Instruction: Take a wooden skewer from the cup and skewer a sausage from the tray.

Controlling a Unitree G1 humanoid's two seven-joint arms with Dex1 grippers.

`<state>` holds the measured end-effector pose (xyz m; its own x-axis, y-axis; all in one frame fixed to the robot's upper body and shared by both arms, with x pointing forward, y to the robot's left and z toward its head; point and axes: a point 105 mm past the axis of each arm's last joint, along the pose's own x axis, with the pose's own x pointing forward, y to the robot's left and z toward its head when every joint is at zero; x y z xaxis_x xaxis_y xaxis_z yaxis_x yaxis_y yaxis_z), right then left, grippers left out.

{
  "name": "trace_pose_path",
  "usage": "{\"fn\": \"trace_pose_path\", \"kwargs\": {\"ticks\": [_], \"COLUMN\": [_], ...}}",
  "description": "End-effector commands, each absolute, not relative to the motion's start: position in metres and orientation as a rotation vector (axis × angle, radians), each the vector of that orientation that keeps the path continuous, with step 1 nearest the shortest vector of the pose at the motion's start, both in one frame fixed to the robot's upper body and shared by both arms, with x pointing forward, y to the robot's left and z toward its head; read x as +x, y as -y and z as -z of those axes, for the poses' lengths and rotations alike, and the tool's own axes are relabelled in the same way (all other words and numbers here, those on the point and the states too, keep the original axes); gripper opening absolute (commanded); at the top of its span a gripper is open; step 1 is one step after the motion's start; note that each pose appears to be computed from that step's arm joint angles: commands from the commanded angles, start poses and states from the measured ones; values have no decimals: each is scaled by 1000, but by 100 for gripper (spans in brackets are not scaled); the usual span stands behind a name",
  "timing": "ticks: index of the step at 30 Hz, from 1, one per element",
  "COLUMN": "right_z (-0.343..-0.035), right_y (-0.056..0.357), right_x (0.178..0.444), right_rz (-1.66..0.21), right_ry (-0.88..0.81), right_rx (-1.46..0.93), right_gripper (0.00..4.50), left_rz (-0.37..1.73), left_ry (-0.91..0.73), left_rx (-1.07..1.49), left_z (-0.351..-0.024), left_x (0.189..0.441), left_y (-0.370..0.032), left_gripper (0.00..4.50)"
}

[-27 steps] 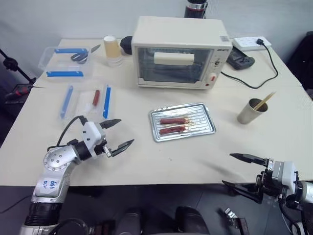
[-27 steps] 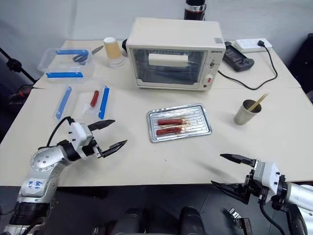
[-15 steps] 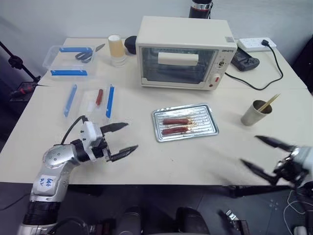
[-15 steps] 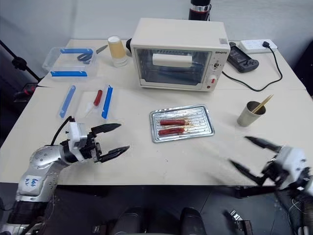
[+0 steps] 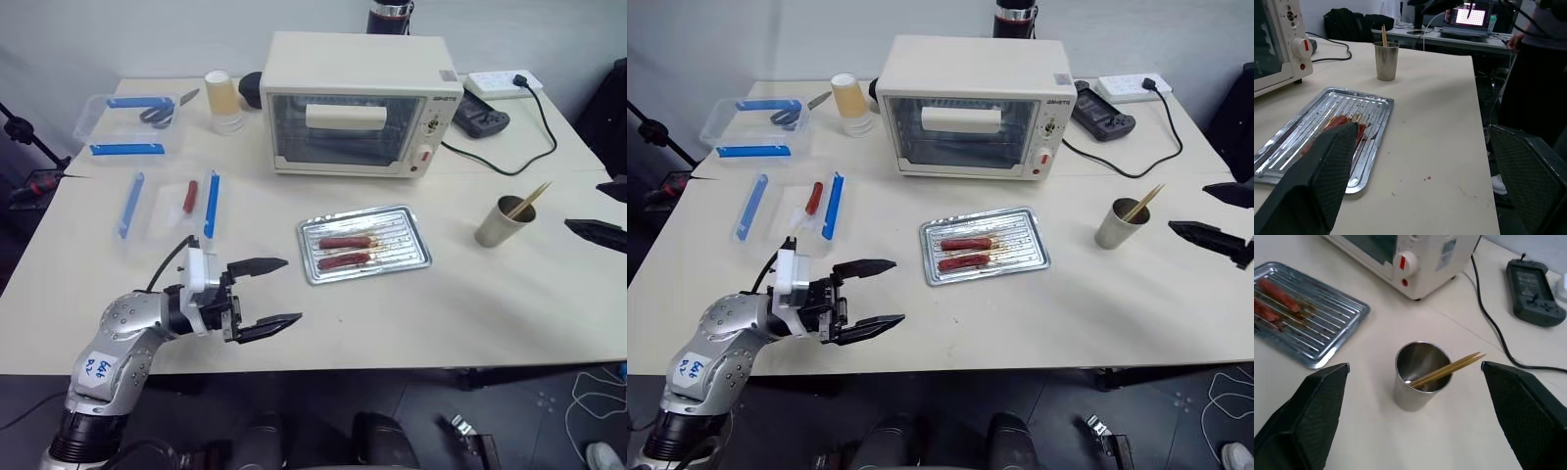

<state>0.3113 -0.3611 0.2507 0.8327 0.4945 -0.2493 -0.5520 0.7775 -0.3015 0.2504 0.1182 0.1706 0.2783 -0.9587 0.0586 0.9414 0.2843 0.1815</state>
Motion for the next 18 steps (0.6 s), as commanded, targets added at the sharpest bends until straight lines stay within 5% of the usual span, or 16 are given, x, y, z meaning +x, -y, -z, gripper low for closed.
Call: {"fn": "trace_pose_path", "kwargs": {"ticks": [1, 18], "right_z": [-245, -243], "right_y": [366, 345], "right_x": [328, 360], "right_rz": [-544, -617], "right_ry": [-199, -182], "right_rx": [-396, -375], "right_gripper": [450, 450], "left_rz": [1276, 1227], "left_ry": [207, 192], "left_rx": [146, 164], "left_z": [-179, -179], "left_x": [248, 244], "left_y": [-116, -121], "left_gripper": [447, 447]}}
